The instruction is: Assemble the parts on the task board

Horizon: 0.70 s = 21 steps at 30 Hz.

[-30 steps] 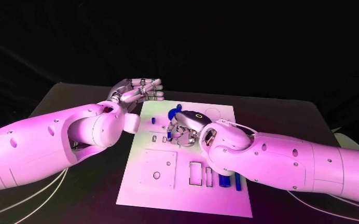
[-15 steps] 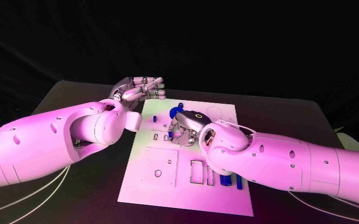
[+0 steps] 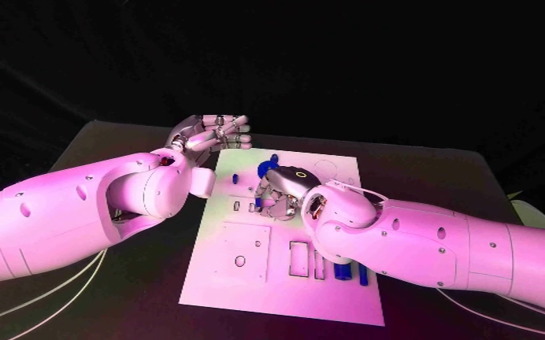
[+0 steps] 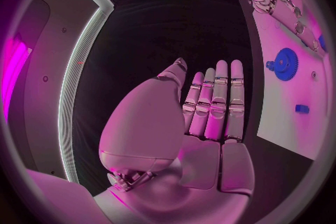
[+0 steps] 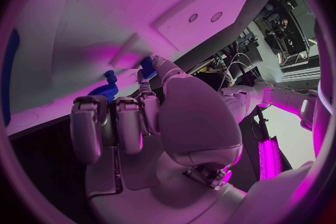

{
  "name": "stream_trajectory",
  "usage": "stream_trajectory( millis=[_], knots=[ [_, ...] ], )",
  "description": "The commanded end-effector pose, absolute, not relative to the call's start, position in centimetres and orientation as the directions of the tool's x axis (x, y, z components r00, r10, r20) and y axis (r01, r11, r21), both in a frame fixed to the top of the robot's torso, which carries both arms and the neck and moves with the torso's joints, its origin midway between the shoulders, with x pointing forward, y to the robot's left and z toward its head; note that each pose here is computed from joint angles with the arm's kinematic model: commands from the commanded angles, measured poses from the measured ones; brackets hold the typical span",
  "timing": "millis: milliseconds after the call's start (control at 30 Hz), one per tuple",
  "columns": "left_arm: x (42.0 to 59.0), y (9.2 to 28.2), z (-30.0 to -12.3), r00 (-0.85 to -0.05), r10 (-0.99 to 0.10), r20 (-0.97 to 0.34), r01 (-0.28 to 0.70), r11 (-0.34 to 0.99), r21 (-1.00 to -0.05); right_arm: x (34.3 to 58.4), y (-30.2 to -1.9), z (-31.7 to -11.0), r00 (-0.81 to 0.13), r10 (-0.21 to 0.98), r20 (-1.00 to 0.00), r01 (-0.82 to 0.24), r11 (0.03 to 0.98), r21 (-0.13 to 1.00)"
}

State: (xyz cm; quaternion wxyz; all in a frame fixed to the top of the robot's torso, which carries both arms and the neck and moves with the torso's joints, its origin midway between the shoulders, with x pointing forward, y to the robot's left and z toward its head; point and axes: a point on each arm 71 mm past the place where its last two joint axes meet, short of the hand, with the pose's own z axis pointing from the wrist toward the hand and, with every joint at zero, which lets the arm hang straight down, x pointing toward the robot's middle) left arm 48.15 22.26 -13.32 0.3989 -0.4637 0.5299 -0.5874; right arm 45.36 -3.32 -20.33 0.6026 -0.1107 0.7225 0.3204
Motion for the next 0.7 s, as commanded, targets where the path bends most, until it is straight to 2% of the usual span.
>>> stream_trajectory(
  millis=[33,700],
  knots=[
    [48.1,22.07,-13.17,-0.264,-0.956,0.125,-0.018,-0.124,-0.992,45.19,-3.34,-20.94,-0.269,0.184,-0.945,-0.547,0.779,0.307],
    [48.11,22.14,-13.17,-0.264,-0.957,0.125,-0.017,-0.124,-0.992,45.17,-3.5,-21.04,-0.27,0.175,-0.947,-0.539,0.788,0.299]
  ],
)
